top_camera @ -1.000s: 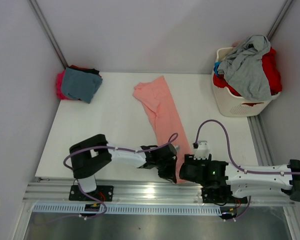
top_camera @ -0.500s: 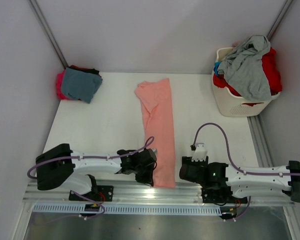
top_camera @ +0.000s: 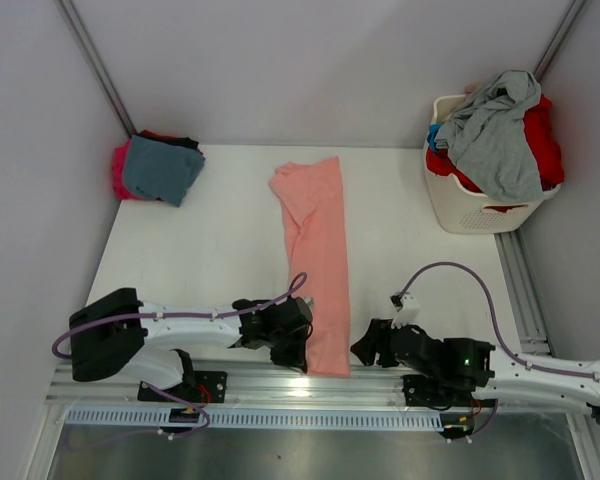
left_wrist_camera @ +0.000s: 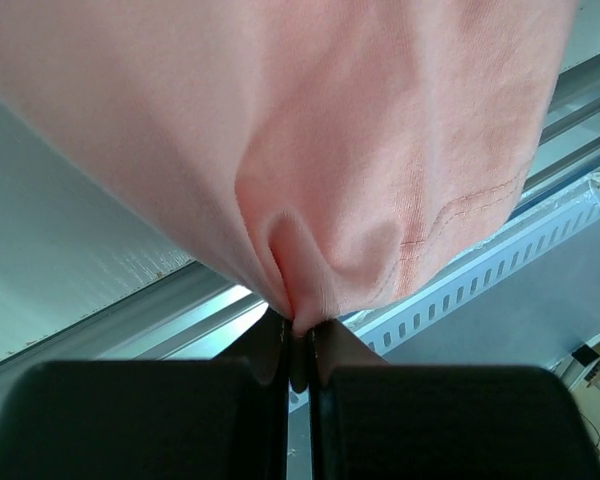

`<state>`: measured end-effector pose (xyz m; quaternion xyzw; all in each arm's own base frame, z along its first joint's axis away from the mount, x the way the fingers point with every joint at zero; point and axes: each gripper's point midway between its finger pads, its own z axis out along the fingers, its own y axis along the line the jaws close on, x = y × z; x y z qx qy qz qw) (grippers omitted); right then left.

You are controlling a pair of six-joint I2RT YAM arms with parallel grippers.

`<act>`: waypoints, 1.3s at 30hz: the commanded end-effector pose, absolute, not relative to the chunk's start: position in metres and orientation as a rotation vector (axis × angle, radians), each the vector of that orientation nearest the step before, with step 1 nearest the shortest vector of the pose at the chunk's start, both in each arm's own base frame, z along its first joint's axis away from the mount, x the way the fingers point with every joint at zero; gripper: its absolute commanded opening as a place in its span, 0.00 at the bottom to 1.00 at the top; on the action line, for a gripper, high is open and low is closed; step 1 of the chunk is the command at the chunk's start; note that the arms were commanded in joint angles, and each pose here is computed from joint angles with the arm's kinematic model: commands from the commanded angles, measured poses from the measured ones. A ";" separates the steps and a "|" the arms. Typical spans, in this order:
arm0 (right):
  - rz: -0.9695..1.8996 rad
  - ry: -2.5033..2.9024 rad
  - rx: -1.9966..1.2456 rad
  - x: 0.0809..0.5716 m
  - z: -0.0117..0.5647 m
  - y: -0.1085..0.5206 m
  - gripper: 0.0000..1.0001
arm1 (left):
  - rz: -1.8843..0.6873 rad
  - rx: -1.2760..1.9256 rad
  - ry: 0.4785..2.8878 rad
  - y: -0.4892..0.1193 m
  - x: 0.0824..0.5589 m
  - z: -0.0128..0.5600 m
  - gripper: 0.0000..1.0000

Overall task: Fold and stack the t-shirts
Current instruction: Grab the bottom of the folded rectangular tshirt with both arms

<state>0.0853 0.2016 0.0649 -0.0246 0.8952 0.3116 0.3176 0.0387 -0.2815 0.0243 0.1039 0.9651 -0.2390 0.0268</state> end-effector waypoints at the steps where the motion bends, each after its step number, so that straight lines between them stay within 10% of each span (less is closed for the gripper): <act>1: 0.938 2.337 -0.077 0.080 0.067 0.212 0.67 | -0.834 0.305 2.959 -0.291 0.037 0.037 0.01; 39: 1.098 2.386 -0.098 0.066 0.032 0.246 0.36 | -0.861 0.322 2.942 -0.291 0.037 0.034 0.00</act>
